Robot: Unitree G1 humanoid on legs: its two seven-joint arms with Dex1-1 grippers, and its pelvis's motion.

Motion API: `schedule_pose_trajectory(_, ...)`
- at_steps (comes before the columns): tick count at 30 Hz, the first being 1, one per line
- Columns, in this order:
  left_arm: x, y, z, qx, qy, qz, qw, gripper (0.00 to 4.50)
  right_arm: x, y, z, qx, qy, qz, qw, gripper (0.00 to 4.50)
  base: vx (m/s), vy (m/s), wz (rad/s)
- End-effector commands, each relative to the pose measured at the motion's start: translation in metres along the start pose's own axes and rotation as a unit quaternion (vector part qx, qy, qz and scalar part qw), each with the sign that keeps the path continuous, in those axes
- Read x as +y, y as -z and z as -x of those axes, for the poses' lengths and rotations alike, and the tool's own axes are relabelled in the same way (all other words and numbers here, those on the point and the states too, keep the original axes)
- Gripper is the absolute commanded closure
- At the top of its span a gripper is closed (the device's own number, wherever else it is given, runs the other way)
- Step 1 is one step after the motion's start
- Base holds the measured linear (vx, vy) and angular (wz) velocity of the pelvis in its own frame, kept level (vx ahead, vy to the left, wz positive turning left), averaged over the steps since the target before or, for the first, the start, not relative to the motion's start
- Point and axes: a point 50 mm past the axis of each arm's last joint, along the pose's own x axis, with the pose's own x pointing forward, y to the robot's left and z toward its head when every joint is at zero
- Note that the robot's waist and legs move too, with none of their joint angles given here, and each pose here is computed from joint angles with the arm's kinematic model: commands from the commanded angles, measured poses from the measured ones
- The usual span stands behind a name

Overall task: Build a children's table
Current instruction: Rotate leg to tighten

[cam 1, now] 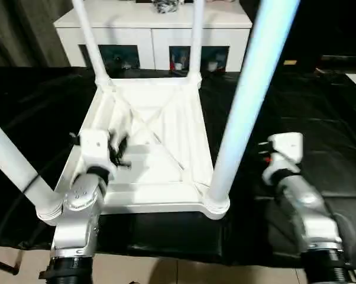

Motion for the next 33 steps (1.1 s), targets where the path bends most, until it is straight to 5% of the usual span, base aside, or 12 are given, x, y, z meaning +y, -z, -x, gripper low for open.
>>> schedule_pose_trajectory(1,-0.001,0.000,0.004,0.005,-0.024,-0.008,1.000,2.89,0.006,-0.006,-0.001,-0.005,-0.005,-0.001,1.000,0.72,0.000,0.000,0.00)
schedule_pose_trajectory(11,-0.002,-0.002,0.012,0.013,-0.031,-0.019,0.999,2.89,0.005,-0.008,-0.004,-0.003,-0.008,0.006,1.000,0.72,-0.008,0.002,0.00)
schedule_pose_trajectory(19,-0.001,-0.001,0.014,0.023,-0.030,-0.021,0.999,2.89,0.002,-0.010,-0.005,-0.013,0.003,0.017,1.000,0.72,-0.180,0.032,-0.04)
schedule_pose_trajectory(24,-0.005,-0.007,0.020,-0.008,0.040,0.045,0.998,2.35,-0.019,-0.007,0.004,-0.015,0.074,0.002,0.997,0.37,-0.202,-0.069,0.17)
schedule_pose_trajectory(29,-0.007,-0.011,0.030,-0.031,0.094,0.041,0.994,2.01,-0.033,0.002,0.015,-0.014,0.123,-0.008,0.992,0.08,-0.141,0.038,0.19)
schedule_pose_trajectory(33,-0.007,-0.012,0.039,-0.046,0.106,0.028,0.993,1.63,-0.036,-0.001,0.023,-0.053,0.139,-0.031,0.988,0.00,-0.196,0.084,0.07)
